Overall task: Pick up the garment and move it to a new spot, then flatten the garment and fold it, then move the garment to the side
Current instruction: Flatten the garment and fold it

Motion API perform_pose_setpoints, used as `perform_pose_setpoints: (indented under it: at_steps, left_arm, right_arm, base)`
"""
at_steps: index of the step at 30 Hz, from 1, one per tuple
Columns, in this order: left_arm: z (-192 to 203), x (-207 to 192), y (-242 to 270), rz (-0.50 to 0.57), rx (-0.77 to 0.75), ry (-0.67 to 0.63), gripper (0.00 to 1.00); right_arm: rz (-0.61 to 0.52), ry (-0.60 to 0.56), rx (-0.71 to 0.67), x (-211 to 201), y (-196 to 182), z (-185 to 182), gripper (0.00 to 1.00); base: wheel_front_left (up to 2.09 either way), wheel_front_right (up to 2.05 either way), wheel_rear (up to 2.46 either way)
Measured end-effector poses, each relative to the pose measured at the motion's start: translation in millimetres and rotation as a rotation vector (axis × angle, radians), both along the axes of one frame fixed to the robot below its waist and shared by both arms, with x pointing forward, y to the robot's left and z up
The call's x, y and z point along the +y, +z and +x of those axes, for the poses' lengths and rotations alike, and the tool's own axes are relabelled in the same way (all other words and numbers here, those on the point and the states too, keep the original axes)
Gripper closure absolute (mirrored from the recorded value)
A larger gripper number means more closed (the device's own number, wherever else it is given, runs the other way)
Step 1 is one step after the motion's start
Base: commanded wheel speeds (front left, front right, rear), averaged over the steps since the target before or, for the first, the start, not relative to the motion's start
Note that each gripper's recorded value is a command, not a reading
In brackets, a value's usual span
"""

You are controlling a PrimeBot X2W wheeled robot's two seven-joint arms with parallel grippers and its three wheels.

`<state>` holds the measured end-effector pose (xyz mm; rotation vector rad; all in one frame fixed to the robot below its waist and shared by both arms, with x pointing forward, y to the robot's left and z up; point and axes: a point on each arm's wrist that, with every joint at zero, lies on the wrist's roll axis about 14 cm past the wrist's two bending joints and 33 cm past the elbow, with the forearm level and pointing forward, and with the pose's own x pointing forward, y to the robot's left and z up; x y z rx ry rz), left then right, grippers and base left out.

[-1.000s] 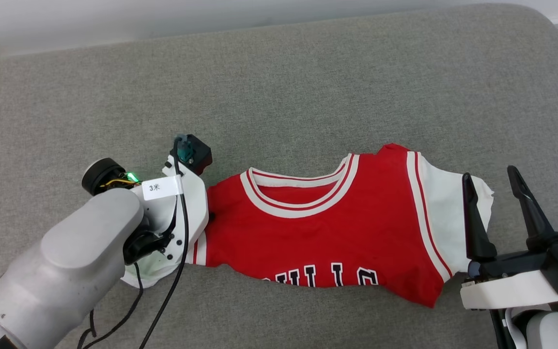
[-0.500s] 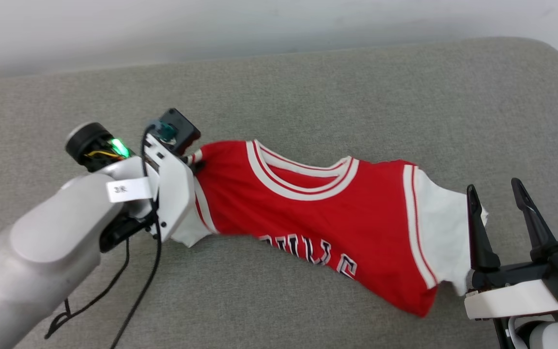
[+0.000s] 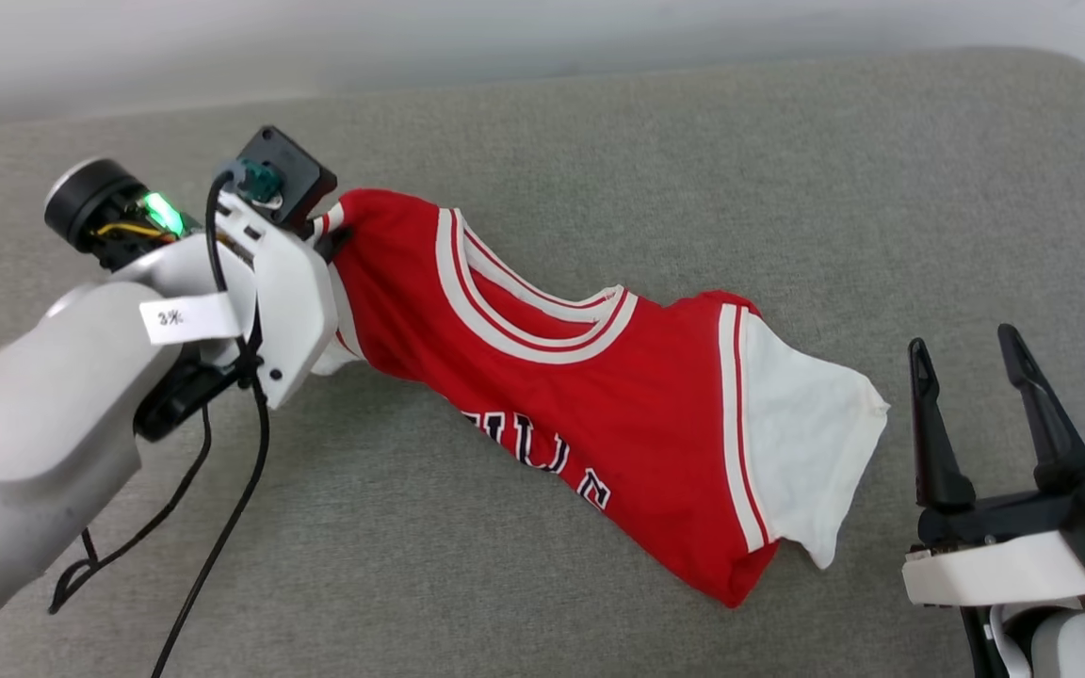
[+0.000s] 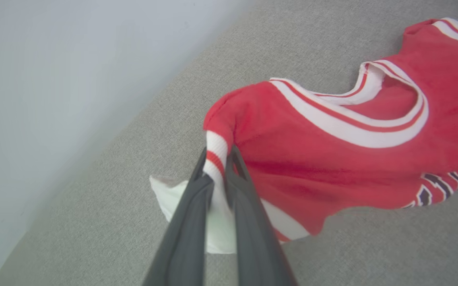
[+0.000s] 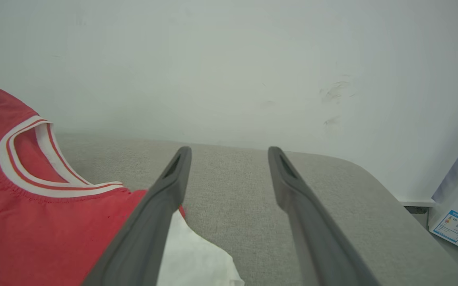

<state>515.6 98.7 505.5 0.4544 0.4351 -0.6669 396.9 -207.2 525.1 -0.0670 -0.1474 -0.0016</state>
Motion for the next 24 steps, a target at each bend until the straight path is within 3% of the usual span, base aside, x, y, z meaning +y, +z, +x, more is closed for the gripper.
perform_pose_setpoints:
  at_steps: [14, 22, 23, 24]
  left_arm:
    - [61.3, -43.4, -87.8, 0.0, 0.133, -0.019, 1.0]
    - [60.6, -52.3, -139.1, 0.037, 0.237, -0.014, 1.0]
    - [61.1, -51.9, -139.5, 0.034, 0.238, -0.01, 0.69]
    - [61.2, -51.8, -139.0, 0.024, 0.239, -0.002, 0.08]
  right_arm:
    - [-0.037, -0.059, 0.037, -22.9, -17.4, 26.5, 0.0]
    - [-0.051, -0.085, 0.06, -32.2, -25.0, 28.1, 0.0]
    - [-0.051, -0.084, 0.058, -32.1, -24.6, 28.1, 0.0]
    - [-0.051, -0.085, 0.056, -32.2, -23.8, 28.0, 0.0]
  base:
    - [0.0, 0.0, 0.0]
    - [0.0, 0.0, 0.0]
    - [0.0, 0.0, 0.0]
    - [0.0, 0.0, 0.0]
